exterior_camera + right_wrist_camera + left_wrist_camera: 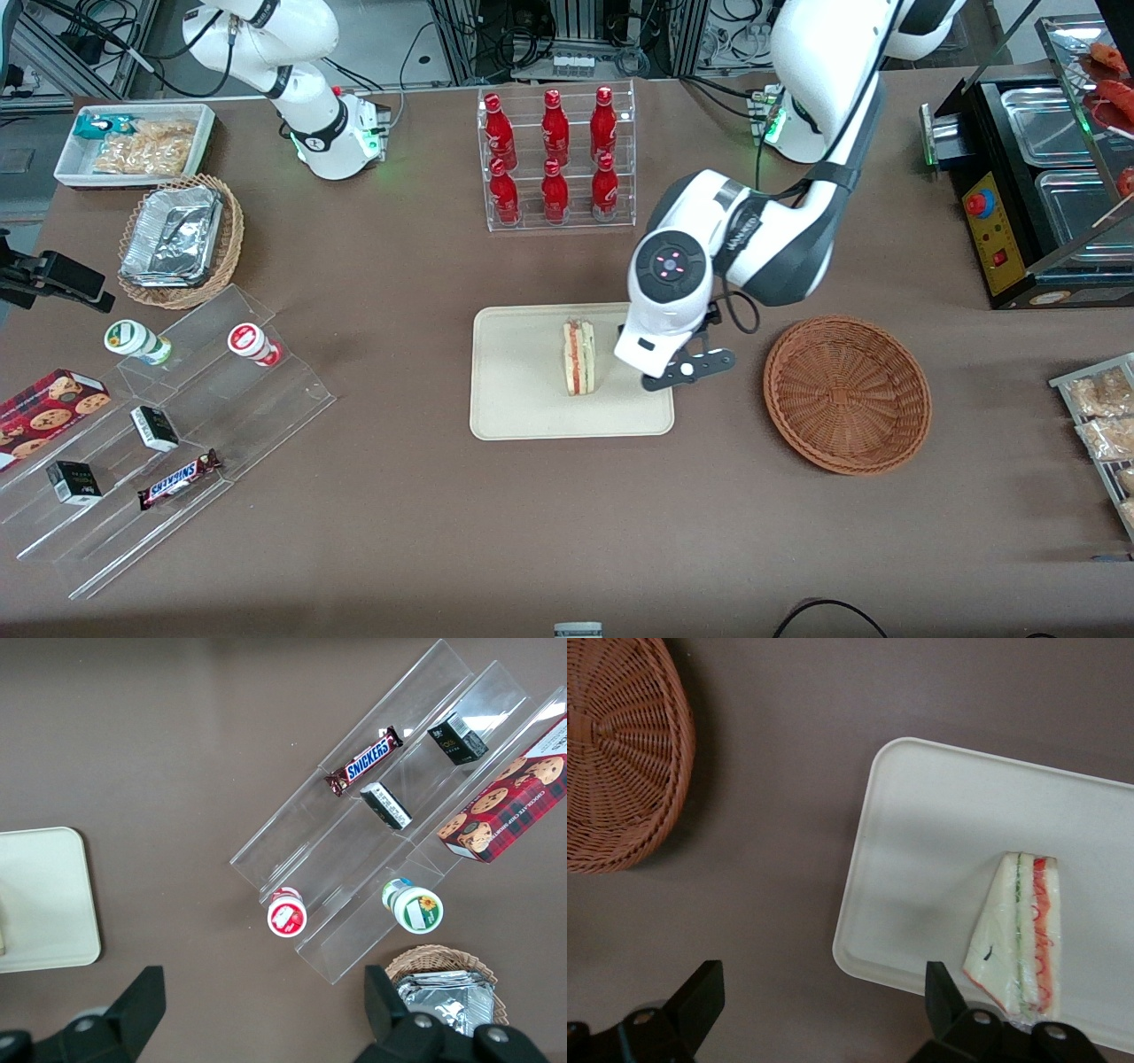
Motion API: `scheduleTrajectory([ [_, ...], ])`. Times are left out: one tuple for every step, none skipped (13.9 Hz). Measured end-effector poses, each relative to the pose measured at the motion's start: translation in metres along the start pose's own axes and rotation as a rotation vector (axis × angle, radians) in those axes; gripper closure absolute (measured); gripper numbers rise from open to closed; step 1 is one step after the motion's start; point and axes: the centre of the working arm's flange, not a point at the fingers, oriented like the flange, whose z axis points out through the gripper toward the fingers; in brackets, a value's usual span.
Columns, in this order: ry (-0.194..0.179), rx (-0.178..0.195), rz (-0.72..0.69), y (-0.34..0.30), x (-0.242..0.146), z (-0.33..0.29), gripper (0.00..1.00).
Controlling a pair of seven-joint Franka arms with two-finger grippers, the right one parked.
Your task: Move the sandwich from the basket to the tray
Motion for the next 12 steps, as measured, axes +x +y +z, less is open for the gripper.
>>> scheduleTrajectory([
  [-0.002, -0.002, 0.004, -0.011, 0.004, -0.005, 0.0],
  [-0.004, -0.004, 0.009, -0.024, 0.007, -0.01, 0.0],
  [-0.011, -0.001, 0.013, -0.039, 0.01, -0.016, 0.0],
  [-0.015, -0.003, 0.016, -0.054, 0.013, -0.021, 0.0],
  [-0.016, -0.008, 0.022, -0.072, 0.016, -0.027, 0.0],
  [-0.018, -0.014, 0.036, -0.091, 0.018, -0.033, 0.0],
  [-0.022, -0.024, 0.059, -0.11, 0.017, -0.04, 0.0],
  [-0.024, -0.034, 0.083, -0.128, 0.015, -0.047, 0.0],
  [-0.026, -0.043, 0.113, -0.147, 0.012, -0.055, 0.0],
  [-0.03, -0.046, 0.15, -0.167, 0.01, -0.062, 0.0],
  [-0.036, -0.045, 0.191, -0.186, 0.008, -0.068, 0.0],
  [-0.043, -0.045, 0.23, -0.204, 0.008, -0.073, 0.0],
])
